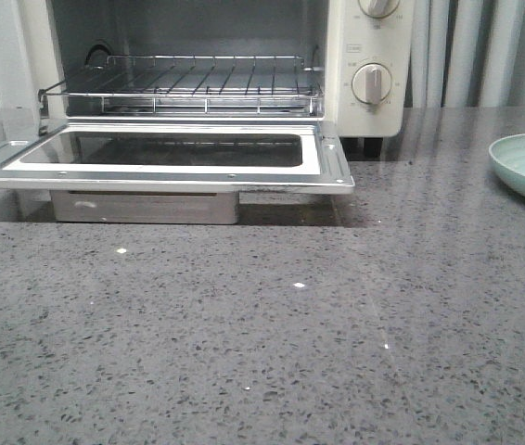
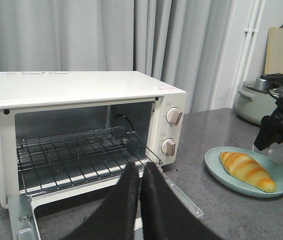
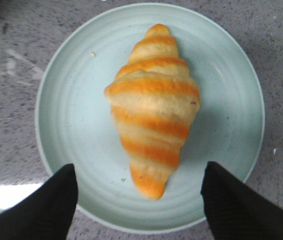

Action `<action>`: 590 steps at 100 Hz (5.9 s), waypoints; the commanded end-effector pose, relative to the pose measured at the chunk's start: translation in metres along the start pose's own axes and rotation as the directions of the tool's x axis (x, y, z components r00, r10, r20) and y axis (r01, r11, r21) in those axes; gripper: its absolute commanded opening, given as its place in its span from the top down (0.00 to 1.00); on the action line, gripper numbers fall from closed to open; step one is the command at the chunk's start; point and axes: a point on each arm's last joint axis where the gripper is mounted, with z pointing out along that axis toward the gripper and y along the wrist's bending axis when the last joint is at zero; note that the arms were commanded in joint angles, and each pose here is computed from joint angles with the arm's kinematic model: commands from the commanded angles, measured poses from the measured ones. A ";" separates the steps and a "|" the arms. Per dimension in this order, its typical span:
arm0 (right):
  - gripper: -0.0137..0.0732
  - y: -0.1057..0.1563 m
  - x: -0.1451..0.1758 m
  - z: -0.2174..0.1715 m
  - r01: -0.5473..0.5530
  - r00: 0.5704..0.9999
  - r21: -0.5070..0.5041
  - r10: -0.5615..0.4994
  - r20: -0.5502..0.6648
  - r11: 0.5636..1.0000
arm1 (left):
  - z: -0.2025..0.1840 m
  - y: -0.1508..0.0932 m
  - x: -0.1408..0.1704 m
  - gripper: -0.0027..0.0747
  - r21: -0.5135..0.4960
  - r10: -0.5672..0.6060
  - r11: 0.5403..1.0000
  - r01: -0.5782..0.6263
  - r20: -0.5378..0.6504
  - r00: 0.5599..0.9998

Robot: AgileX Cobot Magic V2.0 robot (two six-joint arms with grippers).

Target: Put bread in oven

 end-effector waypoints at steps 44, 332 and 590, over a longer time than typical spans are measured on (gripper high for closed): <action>0.30 -0.002 -0.030 0.054 0.053 0.998 0.062 -0.051 -0.026 0.997 | -0.002 -0.001 -0.016 0.99 0.003 0.000 1.000 0.000 0.095 0.995; 0.92 0.279 -0.052 -0.061 0.758 0.539 0.137 -0.731 0.418 0.637 | -0.030 0.014 -0.034 0.99 -0.390 0.051 0.920 0.037 0.211 0.976; 0.72 0.322 -0.028 -0.076 0.793 0.507 0.138 -0.768 0.391 0.594 | -0.093 -0.017 -0.013 0.99 -0.350 0.083 0.937 0.008 0.245 0.966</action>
